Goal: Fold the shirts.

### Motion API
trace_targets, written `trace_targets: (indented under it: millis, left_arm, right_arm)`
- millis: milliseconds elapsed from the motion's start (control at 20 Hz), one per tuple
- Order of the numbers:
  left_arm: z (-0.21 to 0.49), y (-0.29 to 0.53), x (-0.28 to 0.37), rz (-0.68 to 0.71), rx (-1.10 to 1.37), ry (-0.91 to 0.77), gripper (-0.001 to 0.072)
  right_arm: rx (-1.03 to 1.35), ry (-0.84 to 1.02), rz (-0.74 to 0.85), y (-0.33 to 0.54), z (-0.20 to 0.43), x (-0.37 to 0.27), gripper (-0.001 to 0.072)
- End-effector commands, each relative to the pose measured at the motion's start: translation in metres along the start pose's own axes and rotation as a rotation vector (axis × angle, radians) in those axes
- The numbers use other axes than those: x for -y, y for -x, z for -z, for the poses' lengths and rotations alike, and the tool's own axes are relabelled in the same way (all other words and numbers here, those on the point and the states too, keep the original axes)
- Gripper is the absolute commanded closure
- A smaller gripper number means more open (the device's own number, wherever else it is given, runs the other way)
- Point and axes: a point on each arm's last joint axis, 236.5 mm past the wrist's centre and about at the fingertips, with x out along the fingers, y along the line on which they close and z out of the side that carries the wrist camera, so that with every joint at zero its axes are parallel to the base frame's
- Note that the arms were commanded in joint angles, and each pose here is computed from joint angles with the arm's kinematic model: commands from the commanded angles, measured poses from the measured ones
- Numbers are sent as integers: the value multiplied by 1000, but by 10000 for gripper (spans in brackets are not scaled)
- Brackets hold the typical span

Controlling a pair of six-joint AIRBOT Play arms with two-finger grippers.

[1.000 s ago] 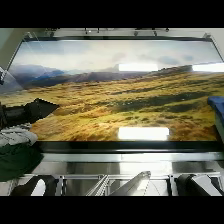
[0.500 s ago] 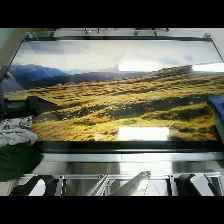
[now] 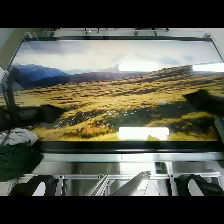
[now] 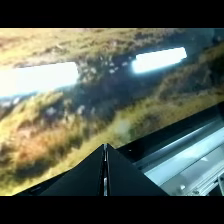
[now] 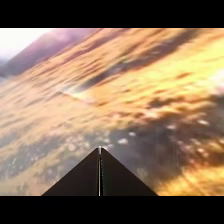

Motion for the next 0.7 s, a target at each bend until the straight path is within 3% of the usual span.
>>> trace_targets:
  millis: [0,650]
  left_arm:
    - [34,-16,16,19,42,-62,696]
    - [36,3,41,56,161,-113,689]
  right_arm:
    - [83,156,-108,-11,23,-52,691]
    - [21,160,-141,-17,44,-60,690]
